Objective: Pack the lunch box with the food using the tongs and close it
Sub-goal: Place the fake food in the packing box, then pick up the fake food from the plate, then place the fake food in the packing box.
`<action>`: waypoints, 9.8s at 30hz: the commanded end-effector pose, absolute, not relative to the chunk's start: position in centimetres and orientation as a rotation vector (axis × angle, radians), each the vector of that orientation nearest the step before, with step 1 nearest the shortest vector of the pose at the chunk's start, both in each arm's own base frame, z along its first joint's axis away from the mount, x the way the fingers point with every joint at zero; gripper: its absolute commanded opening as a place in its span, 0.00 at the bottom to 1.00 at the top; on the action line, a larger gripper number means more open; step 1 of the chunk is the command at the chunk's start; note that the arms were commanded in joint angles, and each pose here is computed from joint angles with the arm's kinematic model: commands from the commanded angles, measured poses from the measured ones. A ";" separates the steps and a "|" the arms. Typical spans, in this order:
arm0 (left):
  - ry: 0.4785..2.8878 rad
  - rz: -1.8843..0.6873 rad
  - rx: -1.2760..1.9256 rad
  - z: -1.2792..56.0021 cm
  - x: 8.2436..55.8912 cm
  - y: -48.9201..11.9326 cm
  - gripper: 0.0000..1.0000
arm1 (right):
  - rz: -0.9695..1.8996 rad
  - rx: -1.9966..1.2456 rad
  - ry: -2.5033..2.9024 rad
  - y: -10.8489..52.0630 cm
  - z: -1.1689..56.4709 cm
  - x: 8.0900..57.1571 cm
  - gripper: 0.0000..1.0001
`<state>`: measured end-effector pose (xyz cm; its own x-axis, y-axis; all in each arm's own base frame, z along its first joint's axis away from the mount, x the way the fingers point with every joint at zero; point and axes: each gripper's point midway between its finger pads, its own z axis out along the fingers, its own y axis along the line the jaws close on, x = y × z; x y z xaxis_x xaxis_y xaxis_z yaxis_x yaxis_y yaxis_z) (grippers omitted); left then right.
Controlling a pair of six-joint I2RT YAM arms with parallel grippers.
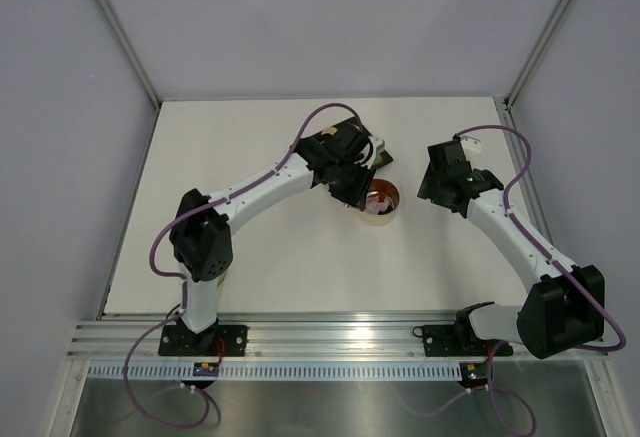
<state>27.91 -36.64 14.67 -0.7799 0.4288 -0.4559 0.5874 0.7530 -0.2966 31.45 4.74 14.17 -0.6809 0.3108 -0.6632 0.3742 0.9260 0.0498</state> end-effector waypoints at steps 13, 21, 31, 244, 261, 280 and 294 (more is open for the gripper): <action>2.264 -0.613 0.703 24.0 32.0 -37.4 0.00 | -0.116 0.508 2.329 4.3 15.0 31.6 0.69; 2.308 -0.552 0.565 23.6 35.2 -34.1 0.00 | -0.116 0.501 2.324 4.3 15.3 31.9 0.69; 2.357 -0.537 0.382 20.4 39.9 -29.9 0.00 | -0.117 0.490 2.336 4.5 15.0 32.3 0.69; 2.523 -0.830 0.775 15.8 27.8 -35.2 0.00 | -0.054 0.504 2.369 5.5 13.5 32.2 0.69; 2.605 -0.715 0.790 14.0 27.5 -34.7 0.24 | -0.047 0.498 2.367 5.6 13.6 32.5 0.69; 2.567 -0.724 0.805 15.4 27.6 -35.2 0.23 | -0.048 0.497 2.366 5.6 13.8 32.6 0.69; 2.499 -0.628 0.665 19.5 31.7 -31.0 0.00 | -0.060 0.501 2.357 5.3 14.0 32.3 0.69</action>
